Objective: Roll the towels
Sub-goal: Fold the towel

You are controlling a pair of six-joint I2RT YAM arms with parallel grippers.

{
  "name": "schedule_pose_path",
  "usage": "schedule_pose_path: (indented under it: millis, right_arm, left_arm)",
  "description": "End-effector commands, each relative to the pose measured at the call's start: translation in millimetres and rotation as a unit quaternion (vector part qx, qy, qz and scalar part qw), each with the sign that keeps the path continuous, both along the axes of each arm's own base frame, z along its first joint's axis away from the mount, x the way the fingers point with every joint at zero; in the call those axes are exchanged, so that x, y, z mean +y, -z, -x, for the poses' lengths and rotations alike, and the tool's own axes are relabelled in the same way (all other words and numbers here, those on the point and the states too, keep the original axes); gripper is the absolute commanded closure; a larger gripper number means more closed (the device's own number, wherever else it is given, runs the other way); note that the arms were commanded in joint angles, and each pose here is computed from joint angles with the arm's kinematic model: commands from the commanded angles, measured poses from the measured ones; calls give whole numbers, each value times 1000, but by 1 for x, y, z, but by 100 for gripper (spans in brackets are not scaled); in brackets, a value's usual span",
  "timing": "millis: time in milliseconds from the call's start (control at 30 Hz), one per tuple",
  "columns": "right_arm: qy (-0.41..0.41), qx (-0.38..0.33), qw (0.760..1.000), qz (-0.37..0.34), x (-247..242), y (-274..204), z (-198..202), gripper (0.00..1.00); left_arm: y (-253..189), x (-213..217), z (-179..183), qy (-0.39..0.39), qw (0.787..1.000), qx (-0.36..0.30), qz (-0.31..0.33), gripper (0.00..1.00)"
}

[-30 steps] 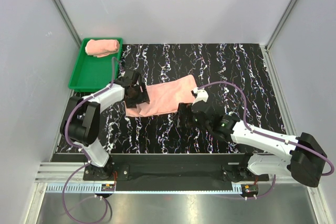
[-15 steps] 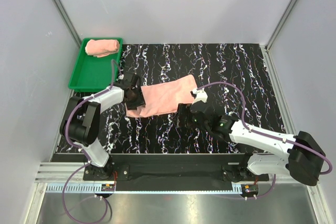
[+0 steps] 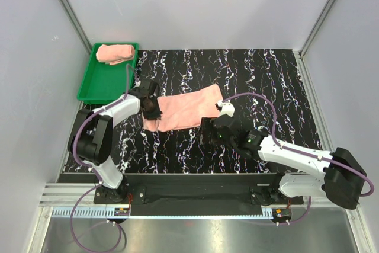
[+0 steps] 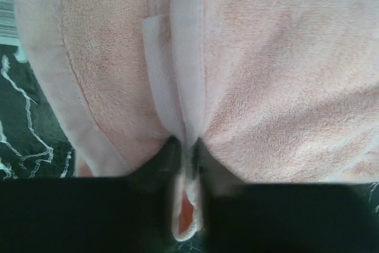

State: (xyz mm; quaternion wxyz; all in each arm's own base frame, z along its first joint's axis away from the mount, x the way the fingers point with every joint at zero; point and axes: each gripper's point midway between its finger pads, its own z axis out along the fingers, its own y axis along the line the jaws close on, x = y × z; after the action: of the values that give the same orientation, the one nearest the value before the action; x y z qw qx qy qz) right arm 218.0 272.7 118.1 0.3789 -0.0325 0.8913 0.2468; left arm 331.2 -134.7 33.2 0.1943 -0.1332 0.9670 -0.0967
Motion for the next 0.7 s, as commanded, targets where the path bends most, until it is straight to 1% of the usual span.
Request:
schedule_pose_path:
  millis: [0, 67, 100, 133, 167, 200, 233, 267, 367, 500, 533, 567, 600, 667]
  right_arm:
    - [26, -20, 999, -3, -9, -11, -7, 0]
    - [29, -22, 999, -3, -11, -12, -7, 0]
    - [30, -21, 999, -3, -12, -12, -6, 0]
    - [31, -22, 999, -4, -13, -12, -6, 0]
    - [32, -23, 999, -4, -14, -12, -6, 0]
    - [33, -22, 999, -3, -15, -11, -5, 0]
    - [34, -22, 999, -2, -16, -11, -5, 0]
    - [35, -24, 999, -2, -17, -12, -5, 0]
    - [38, -26, 999, 1, -21, -13, -5, 0]
    - [40, -29, 999, 0, -23, -14, -4, 0]
    - [40, -28, 999, -1, -23, -15, -4, 0]
    - [40, -27, 999, 0, -23, -14, -4, 0]
    - [41, -26, 999, -1, -23, -14, -4, 0]
    - [40, -25, 999, -2, -23, -12, -3, 0]
  left_arm:
    - [-44, 0, -22, 1, 998, -53, -19, 63]
    - [-51, 1, -27, -2, 998, -61, -23, 57]
    - [-51, 2, -26, -3, 998, -60, -24, 55]
    - [-51, 1, -26, -2, 998, -60, -23, 57]
    - [-51, 1, -26, 0, 998, -60, -21, 62]
    - [-51, -1, -27, 2, 998, -62, -20, 70]
    - [-50, -1, -26, 2, 998, -60, -19, 82]
    - [-51, -2, -26, 4, 998, -62, -17, 86]
    - [-50, -3, -25, 6, 998, -62, -19, 91]
    - [-48, -5, -25, 7, 998, -61, -16, 91]
    - [-46, -6, -24, 10, 998, -58, -13, 93]
    - [-44, -7, -23, 12, 998, -57, -12, 98]
    - [-41, -7, -22, 13, 998, -56, -10, 100]
    - [-40, -10, -22, 19, 998, -57, -4, 100]
